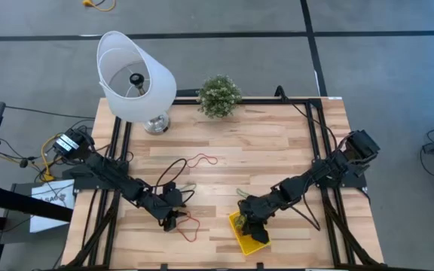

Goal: Pick and place items into bin
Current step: Put the right red rubber band into the bin, then put the bottom red rubber band into the bin

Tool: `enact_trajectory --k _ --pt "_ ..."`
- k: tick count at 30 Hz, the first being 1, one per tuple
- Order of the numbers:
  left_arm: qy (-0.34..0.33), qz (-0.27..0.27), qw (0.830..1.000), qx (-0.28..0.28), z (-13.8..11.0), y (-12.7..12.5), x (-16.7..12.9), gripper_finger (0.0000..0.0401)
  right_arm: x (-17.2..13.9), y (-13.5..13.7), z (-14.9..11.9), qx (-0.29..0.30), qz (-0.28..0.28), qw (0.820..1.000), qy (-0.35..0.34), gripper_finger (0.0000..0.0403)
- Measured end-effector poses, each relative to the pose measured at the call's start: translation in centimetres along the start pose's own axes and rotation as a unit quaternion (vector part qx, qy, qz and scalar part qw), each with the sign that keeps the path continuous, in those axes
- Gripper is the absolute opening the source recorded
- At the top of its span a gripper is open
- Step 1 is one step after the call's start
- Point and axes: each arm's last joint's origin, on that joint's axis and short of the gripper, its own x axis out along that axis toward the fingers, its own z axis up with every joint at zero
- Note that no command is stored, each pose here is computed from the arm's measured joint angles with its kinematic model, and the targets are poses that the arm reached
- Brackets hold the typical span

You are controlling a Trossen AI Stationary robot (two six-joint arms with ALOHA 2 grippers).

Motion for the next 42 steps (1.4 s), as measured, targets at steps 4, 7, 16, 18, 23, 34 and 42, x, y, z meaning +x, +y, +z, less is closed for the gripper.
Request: enact_trajectory --k 4,7,16,18,23,34,42 --pt "0.001 0.001 1.000 -0.003 0.0 0.0 0.0 0.0148 0.0 -0.1 -0.3 -0.010 -0.001 1.000 0.018 0.0088" --pt "0.001 0.003 1.000 -0.003 0.0 0.1 0.0 0.0148 0.1 0.2 -1.0 -0.054 -0.031 0.997 0.041 0.0085" --pt "-0.006 0.008 1.000 -0.013 0.1 0.1 0.0 0.0148 -1.0 3.1 0.1 -0.128 -0.151 0.976 0.089 0.0081" --pt "-0.002 -0.006 1.000 -0.025 0.1 -0.1 0.0 0.0148 -1.1 3.6 0.4 -0.133 -0.145 0.977 0.082 0.0081" --pt "0.006 -0.023 0.999 -0.040 0.1 -0.2 0.0 0.0148 -1.1 3.8 0.4 -0.120 -0.142 0.979 0.080 0.0081" --pt "0.001 -0.020 0.999 -0.033 0.1 -0.3 0.0 0.0148 -0.9 4.7 -0.1 -0.081 -0.130 0.986 0.071 0.0081" --pt "-0.024 -0.025 0.997 0.069 0.8 -2.1 1.1 0.0148 -0.9 4.7 -0.2 -0.082 -0.132 0.985 0.072 0.0082"
